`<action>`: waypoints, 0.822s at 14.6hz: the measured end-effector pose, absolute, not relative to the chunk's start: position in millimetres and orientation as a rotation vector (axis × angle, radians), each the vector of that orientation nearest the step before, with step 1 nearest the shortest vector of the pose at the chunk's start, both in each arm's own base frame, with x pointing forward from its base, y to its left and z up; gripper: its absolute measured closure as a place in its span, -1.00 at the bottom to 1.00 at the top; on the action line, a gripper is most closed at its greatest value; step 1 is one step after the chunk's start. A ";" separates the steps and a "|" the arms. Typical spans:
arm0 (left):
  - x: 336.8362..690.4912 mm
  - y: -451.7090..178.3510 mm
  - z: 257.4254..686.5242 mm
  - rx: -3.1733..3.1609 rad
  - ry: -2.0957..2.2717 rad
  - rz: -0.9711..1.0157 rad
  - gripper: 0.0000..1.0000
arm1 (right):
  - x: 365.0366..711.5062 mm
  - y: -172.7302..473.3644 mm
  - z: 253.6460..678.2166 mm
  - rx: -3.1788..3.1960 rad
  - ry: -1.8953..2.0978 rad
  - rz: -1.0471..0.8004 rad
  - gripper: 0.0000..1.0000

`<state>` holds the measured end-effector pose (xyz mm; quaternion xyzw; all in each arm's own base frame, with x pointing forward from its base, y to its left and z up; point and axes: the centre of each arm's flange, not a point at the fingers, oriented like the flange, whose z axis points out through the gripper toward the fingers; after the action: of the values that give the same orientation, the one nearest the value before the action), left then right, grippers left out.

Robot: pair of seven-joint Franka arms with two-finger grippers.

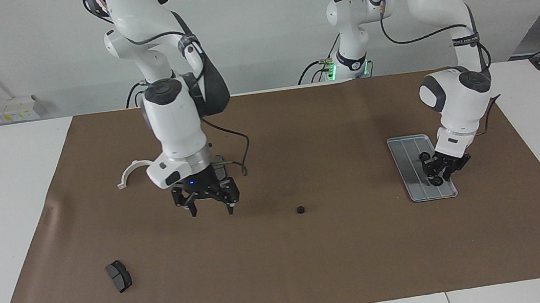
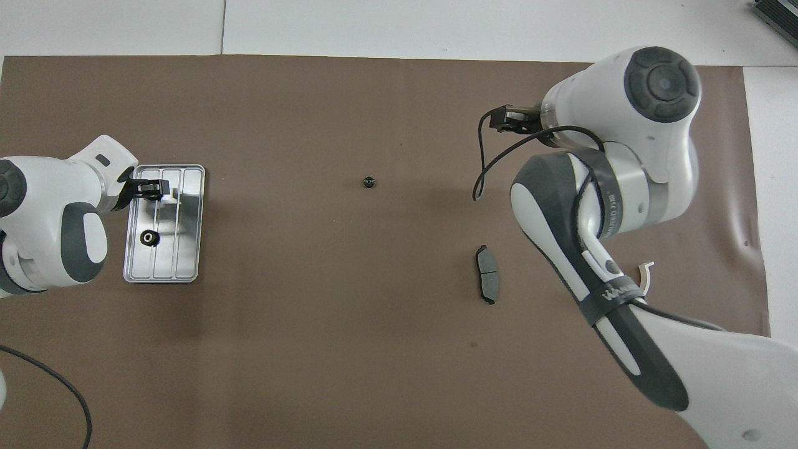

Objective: Pick bearing gear from pile to tray
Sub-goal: 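Reach the left gripper to the third bearing while the right gripper retracts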

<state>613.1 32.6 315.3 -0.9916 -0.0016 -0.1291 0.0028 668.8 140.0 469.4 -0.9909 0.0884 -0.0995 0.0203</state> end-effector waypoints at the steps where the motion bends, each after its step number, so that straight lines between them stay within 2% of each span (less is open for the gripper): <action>1: 615.0 30.6 322.0 -3.109 0.000 -0.422 -0.67 | 666.3 116.7 474.8 -3.089 0.282 -0.258 -1.00; 2: 616.9 27.0 330.8 -3.109 0.009 -0.437 -0.88 | 663.4 95.7 478.6 -3.101 0.292 -0.209 -1.00; 3: 618.1 19.8 341.9 -3.113 0.027 -0.439 -1.00 | 659.4 77.0 481.5 -3.109 0.301 -0.160 -1.00; 8: 623.0 -80.6 404.8 -3.151 0.226 -0.360 -1.00 | 626.3 -7.1 503.1 -3.110 0.262 -0.099 -1.00; 12: 608.8 -191.3 417.9 -3.203 0.171 -0.390 -1.00 | 593.7 -46.4 549.2 -3.094 0.282 -0.106 -1.00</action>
<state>608.8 -191.3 417.9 -0.9903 0.0528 -0.1205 -0.0446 593.7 -46.4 549.2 -0.9951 0.0908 -0.0340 0.0165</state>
